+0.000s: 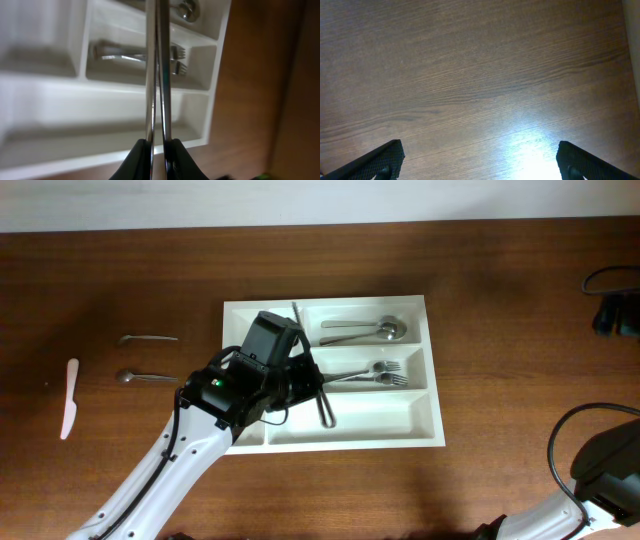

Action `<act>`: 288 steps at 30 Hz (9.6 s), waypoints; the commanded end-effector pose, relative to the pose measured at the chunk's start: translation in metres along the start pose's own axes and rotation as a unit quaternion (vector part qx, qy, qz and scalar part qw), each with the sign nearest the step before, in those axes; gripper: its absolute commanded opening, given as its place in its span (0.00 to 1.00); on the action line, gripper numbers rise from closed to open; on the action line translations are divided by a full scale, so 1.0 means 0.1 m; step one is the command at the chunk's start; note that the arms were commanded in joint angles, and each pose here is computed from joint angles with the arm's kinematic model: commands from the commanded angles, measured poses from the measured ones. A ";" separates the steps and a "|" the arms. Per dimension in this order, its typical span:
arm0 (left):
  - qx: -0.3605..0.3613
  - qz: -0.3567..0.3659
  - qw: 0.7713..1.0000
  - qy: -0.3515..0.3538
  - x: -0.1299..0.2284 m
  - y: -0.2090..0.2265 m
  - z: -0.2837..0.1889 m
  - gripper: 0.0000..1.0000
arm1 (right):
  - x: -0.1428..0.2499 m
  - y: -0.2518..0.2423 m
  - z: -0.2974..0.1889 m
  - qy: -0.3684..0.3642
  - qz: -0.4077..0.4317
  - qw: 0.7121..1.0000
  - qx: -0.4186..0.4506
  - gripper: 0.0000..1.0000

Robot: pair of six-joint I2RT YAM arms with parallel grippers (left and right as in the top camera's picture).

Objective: Pack container
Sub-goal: 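Lift the knife with the left gripper and carry it over the tray, then lower the knife into the tray's bottom long compartment with the left gripper, then open the left gripper to release the knife and withdraw leftward, then move the left gripper over the lower silver spoon left of the tray, then lower the left gripper down onto the spoon's bowl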

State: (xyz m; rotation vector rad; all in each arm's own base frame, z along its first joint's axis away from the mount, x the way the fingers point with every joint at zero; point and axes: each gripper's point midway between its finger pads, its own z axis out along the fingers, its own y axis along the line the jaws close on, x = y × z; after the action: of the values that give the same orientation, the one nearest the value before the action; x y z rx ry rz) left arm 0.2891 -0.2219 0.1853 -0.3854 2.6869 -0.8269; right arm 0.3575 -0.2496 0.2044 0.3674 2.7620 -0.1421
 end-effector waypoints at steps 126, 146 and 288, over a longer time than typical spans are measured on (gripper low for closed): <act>-0.055 -0.379 0.924 -0.003 0.50 -0.20 1.12 0.72 | 0.01 -0.04 -0.01 0.001 0.007 1.000 0.005 0.99; -0.007 0.208 0.973 -0.098 -0.51 -0.27 0.00 0.99 | 0.01 -0.04 -0.01 0.001 0.007 1.000 0.005 0.99; -0.360 -0.544 0.752 -0.098 -1.54 4.00 -0.04 0.99 | 0.01 -0.04 -0.01 0.001 0.007 1.000 0.005 0.99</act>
State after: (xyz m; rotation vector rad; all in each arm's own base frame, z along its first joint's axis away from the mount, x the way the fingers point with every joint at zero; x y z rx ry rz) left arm 0.3656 0.1511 0.0012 -2.1854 2.2148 0.1541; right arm 0.3569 -0.2505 0.2042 0.3688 2.7647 -0.1495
